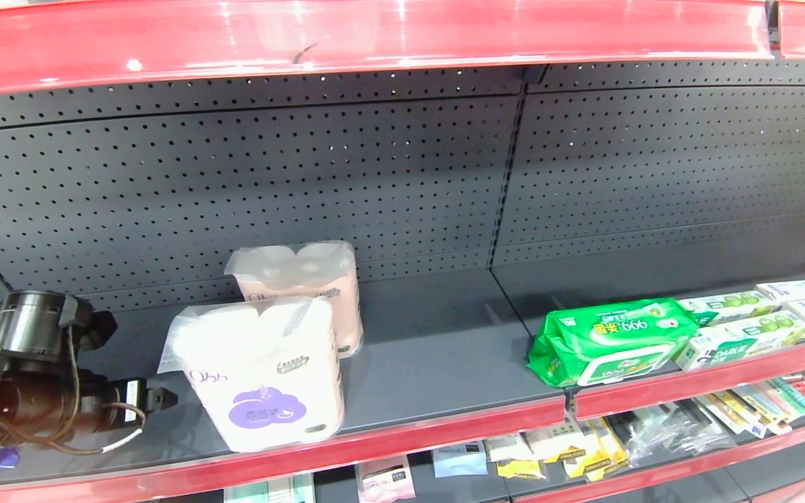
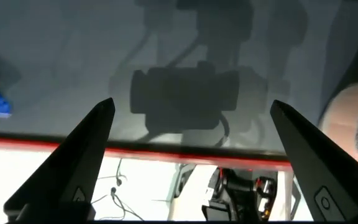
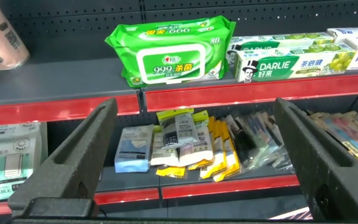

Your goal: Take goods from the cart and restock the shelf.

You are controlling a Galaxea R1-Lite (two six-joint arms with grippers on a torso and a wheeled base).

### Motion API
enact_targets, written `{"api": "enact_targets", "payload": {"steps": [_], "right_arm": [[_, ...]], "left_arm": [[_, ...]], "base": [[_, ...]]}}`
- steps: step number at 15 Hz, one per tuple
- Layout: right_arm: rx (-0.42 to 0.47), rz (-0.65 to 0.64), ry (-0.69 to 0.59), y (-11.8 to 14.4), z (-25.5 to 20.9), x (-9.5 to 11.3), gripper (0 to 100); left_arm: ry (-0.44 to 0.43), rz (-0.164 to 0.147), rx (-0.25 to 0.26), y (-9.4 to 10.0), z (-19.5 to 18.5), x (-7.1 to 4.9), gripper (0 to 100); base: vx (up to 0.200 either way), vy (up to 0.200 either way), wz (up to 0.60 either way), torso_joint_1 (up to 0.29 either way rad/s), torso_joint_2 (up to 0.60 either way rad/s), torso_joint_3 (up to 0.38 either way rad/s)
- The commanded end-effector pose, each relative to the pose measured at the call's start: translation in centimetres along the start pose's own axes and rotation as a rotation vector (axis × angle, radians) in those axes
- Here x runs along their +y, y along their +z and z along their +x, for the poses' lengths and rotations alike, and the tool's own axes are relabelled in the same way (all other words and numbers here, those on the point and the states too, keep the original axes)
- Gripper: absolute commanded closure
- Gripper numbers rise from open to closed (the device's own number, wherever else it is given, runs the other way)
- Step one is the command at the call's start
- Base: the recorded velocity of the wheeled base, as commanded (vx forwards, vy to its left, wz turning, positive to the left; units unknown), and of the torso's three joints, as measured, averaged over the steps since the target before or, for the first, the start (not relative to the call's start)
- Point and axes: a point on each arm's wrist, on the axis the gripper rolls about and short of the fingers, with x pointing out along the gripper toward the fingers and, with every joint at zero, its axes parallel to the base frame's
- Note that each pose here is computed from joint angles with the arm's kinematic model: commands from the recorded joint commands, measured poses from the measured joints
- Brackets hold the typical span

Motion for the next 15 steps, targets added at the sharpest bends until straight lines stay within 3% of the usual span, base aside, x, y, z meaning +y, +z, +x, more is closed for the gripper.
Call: {"api": "enact_targets", "payload": {"steps": [1, 6, 15], "right_arm": [[0.001, 0.000, 0.000, 0.0, 0.0, 0.0, 0], [0.001, 0.000, 0.000, 0.0, 0.0, 0.0, 0], [0.001, 0.000, 0.000, 0.0, 0.0, 0.0, 0]], "left_arm": [[-0.010, 0.014, 0.012, 0.7, 1.0, -0.6, 0], [-0.054, 0.061, 0.016, 1.0, 2.0, -2.2, 0], [-0.094, 0.109, 0.017, 1.1, 2.4, -3.8, 0]], "base": [[0.000, 0.000, 0.00, 0.000, 0.00, 0.000], [0.000, 0.000, 0.00, 0.000, 0.00, 0.000], [0.000, 0.000, 0.00, 0.000, 0.00, 0.000]]}}
